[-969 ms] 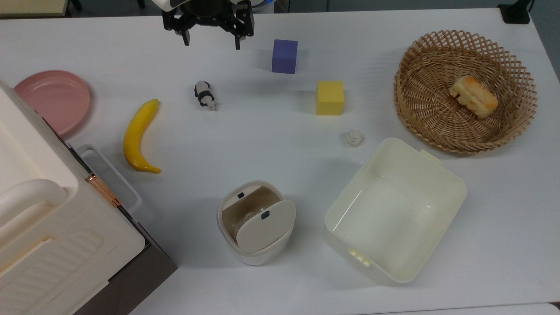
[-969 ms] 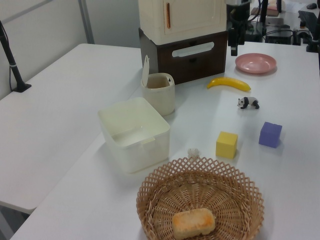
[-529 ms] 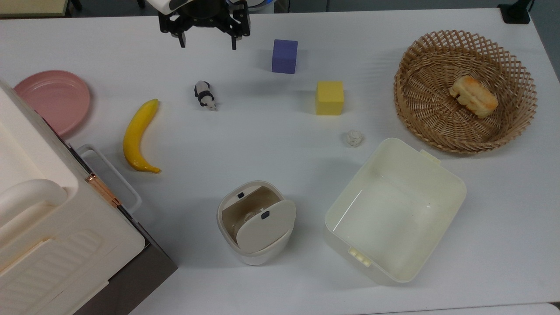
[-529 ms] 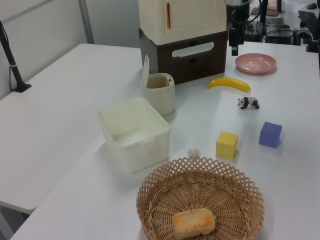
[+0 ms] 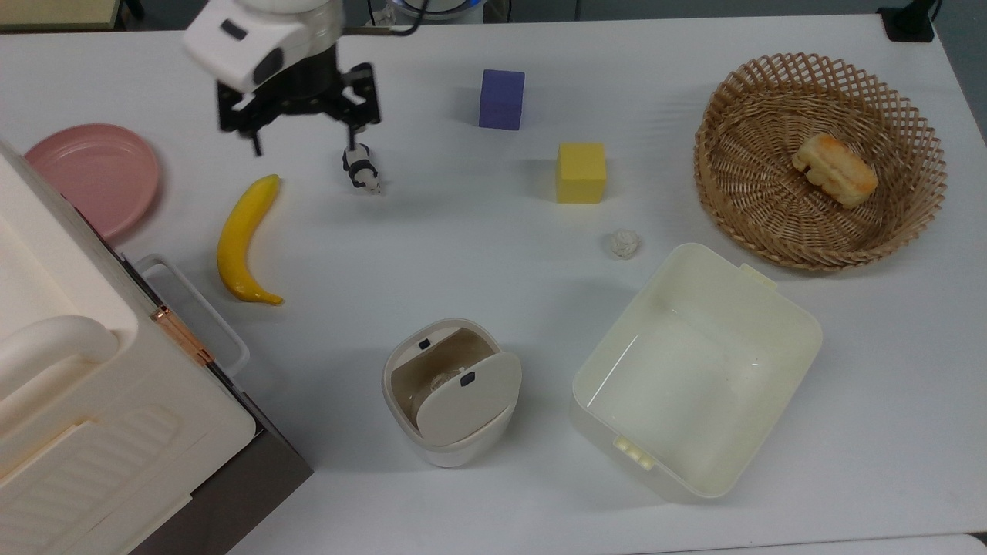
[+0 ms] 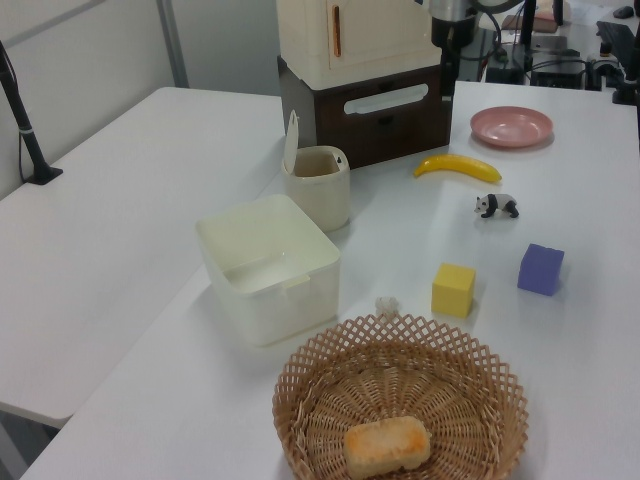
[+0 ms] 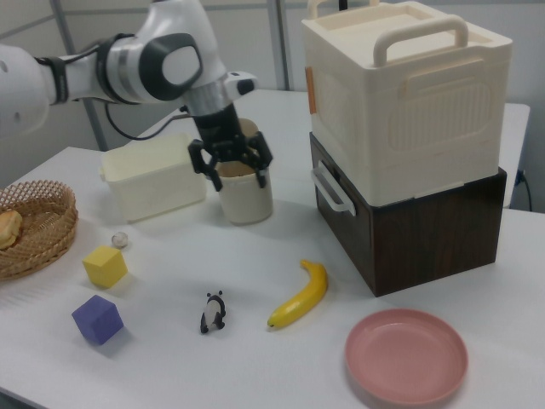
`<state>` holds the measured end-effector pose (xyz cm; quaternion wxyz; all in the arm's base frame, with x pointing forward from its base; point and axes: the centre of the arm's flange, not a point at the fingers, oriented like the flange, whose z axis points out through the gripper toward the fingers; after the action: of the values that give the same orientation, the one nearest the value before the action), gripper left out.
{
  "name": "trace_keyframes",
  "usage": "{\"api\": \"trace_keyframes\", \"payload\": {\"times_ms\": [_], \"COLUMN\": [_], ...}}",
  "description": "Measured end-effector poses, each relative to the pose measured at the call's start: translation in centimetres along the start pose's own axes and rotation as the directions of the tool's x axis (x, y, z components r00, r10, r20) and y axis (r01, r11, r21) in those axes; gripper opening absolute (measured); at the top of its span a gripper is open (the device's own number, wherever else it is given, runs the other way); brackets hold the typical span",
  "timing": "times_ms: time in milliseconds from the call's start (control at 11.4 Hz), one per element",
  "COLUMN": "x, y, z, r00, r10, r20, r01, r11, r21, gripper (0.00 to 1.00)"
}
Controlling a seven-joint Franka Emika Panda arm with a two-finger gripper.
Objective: Grab it up and put it in the trash
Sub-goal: 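Move the open gripper across the table to above the small white ball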
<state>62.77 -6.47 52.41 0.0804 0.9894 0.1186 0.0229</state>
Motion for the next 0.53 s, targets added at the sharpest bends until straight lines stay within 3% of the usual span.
{"api": "trace_keyframes", "payload": {"times_ms": [264, 529], "x": [0.5, 1.0], "y": [3.1, 2.4], "z": [1.3, 1.8], "r00": [0.996, 0.998], "r10": [-0.078, -0.032], "r20": [-0.05, -0.054], "r01": [0.076, 0.032], "r11": [0.996, 0.999], "r21": [-0.037, -0.017], "gripper": [0.97, 1.0]}}
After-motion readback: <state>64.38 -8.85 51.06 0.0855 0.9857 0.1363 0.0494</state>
